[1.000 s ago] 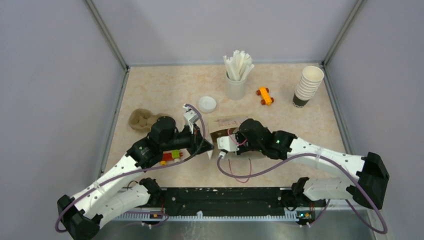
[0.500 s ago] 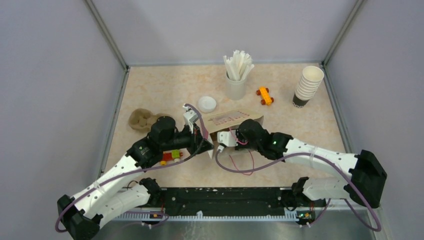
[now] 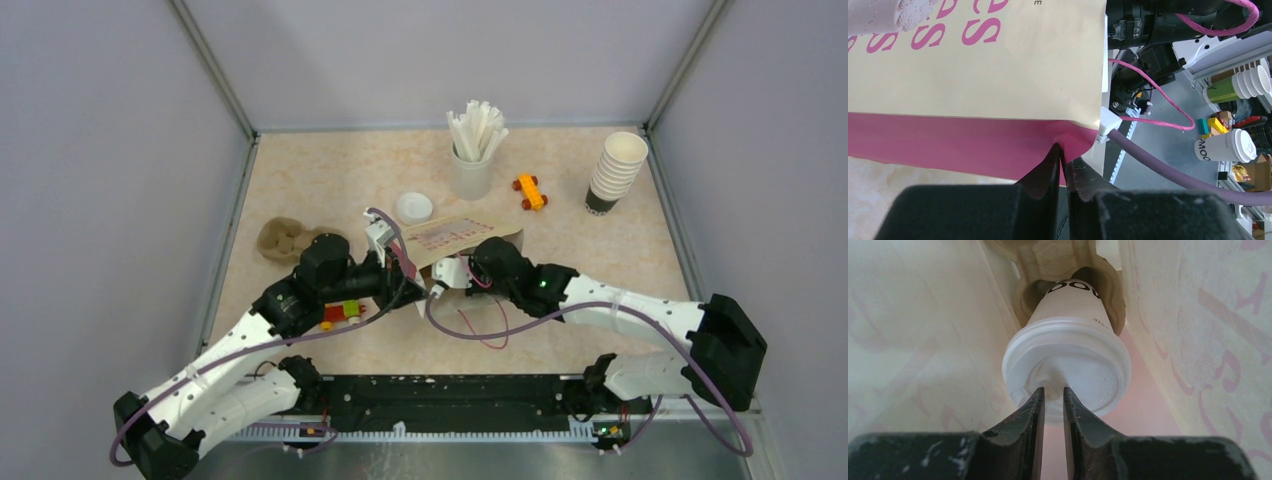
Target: Pack the takeout coffee
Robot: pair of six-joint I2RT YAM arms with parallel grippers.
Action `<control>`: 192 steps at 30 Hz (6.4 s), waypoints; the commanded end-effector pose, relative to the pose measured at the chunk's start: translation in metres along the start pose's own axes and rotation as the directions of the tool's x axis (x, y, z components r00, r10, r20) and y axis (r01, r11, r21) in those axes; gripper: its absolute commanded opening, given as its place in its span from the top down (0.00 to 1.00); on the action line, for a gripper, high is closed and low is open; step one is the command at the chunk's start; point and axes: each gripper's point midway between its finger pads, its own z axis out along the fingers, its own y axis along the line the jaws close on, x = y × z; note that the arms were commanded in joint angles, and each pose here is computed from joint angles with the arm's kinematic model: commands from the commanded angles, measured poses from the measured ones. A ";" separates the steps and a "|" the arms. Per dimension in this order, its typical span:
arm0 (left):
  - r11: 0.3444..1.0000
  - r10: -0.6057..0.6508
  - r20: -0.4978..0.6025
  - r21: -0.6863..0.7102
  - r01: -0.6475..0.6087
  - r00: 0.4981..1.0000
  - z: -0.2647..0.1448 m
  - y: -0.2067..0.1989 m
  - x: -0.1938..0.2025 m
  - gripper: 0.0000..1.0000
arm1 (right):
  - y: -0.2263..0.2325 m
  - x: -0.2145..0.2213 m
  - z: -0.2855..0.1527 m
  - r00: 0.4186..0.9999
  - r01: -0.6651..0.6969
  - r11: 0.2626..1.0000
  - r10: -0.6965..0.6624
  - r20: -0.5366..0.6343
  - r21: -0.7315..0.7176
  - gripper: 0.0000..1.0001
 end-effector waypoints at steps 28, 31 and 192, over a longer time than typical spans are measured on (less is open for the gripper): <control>0.999 0.041 0.066 0.005 -0.041 0.997 -0.004 -0.009 -0.023 0.88 | -0.026 -0.032 -0.055 0.984 -0.086 0.996 0.090 0.153 -0.034 0.79; 0.999 0.039 0.067 -0.001 -0.039 0.997 -0.004 -0.009 -0.026 0.88 | -0.027 -0.035 -0.058 0.982 -0.082 0.996 0.088 0.165 -0.045 0.79; 0.881 -0.255 0.348 -0.300 0.365 0.902 -0.115 -0.034 -0.099 0.01 | -0.318 0.066 -0.006 0.430 -0.891 0.454 0.823 0.373 0.025 1.00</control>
